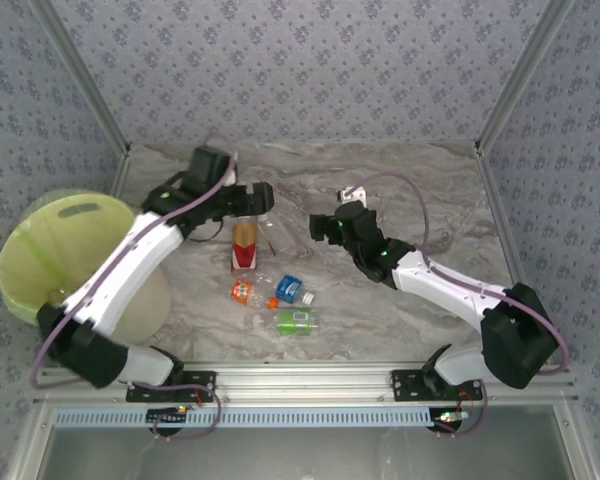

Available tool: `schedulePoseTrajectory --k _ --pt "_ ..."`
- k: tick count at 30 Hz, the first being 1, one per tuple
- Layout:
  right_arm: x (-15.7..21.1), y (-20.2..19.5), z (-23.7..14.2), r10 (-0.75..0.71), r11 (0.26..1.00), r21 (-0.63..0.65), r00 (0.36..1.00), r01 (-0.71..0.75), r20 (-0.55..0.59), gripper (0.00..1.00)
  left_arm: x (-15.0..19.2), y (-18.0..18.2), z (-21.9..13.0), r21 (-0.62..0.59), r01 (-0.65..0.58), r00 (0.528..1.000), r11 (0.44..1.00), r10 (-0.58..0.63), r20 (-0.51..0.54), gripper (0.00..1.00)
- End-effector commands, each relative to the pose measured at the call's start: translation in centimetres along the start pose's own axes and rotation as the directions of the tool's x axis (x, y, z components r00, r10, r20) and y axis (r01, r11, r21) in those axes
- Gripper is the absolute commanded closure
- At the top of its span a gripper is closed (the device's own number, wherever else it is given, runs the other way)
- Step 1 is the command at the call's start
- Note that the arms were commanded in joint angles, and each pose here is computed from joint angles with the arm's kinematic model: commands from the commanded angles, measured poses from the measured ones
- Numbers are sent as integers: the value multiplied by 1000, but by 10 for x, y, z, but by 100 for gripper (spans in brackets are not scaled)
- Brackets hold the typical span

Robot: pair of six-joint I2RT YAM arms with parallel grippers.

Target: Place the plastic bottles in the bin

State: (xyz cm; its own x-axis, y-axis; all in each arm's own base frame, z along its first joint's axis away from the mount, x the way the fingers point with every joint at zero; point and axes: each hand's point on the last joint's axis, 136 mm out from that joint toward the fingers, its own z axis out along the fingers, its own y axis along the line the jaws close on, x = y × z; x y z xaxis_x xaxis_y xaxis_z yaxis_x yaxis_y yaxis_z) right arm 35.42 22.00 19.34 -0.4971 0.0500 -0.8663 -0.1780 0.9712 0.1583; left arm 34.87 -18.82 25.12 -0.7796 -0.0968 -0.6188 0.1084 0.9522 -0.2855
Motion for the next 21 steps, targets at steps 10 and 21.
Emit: schedulePoseTrajectory --k 10,21 --pt "0 -33 -21 40 994 102 999 -43 31 0 57 51 104 -151 -14 971 988 -23 -237 1" --pt "-4 -32 -20 49 994 95 998 -52 37 0 96 69 130 -169 -47 940 985 -14 -342 9"
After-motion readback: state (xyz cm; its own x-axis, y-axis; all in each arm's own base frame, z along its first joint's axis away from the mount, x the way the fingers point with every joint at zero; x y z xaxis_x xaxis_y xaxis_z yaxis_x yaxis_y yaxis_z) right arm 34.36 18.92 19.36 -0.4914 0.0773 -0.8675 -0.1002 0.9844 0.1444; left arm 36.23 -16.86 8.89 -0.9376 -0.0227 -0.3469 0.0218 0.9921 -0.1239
